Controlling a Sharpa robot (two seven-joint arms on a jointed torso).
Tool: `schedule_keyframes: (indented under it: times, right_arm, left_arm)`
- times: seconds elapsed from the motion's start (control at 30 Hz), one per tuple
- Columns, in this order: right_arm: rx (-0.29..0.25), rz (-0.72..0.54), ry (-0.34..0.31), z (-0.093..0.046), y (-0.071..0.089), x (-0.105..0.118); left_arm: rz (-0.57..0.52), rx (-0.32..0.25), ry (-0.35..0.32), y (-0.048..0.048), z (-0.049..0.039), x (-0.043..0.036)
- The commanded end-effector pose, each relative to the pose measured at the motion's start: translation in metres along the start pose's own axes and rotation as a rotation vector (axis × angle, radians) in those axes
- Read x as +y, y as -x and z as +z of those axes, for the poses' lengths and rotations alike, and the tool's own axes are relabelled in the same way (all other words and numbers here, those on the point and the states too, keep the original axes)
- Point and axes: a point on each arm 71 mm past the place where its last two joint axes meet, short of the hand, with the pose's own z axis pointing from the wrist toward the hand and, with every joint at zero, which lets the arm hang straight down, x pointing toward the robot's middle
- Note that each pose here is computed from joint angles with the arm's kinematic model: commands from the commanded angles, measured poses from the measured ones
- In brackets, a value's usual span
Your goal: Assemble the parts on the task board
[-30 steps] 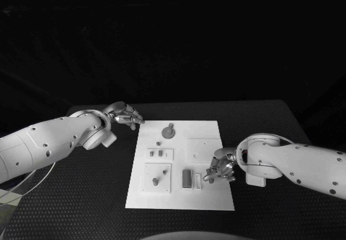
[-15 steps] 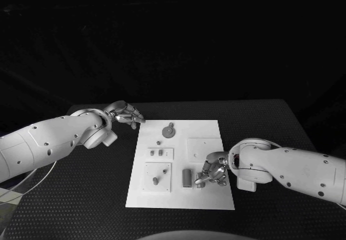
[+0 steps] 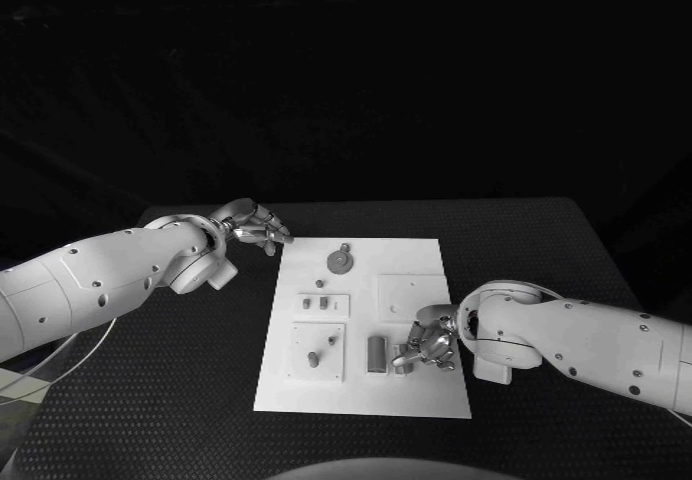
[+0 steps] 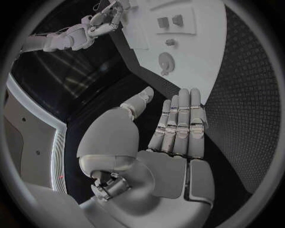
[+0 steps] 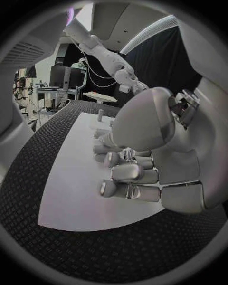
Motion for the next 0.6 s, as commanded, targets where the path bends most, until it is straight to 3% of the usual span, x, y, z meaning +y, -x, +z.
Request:
schedule_keyframes:
  times: [0.03,0.6]
  right_arm:
    - [-0.005,-0.026,0.001,0.0004,-0.0001,0.0012]
    - [0.005,-0.026,0.005,0.0025,-0.0015,0.0041]
  left_arm:
    - [0.001,0.005,-0.013,-0.0009,0.0003,-0.0020]
    - [0.001,0.008,-0.010,-0.0009,0.0002,-0.0016]
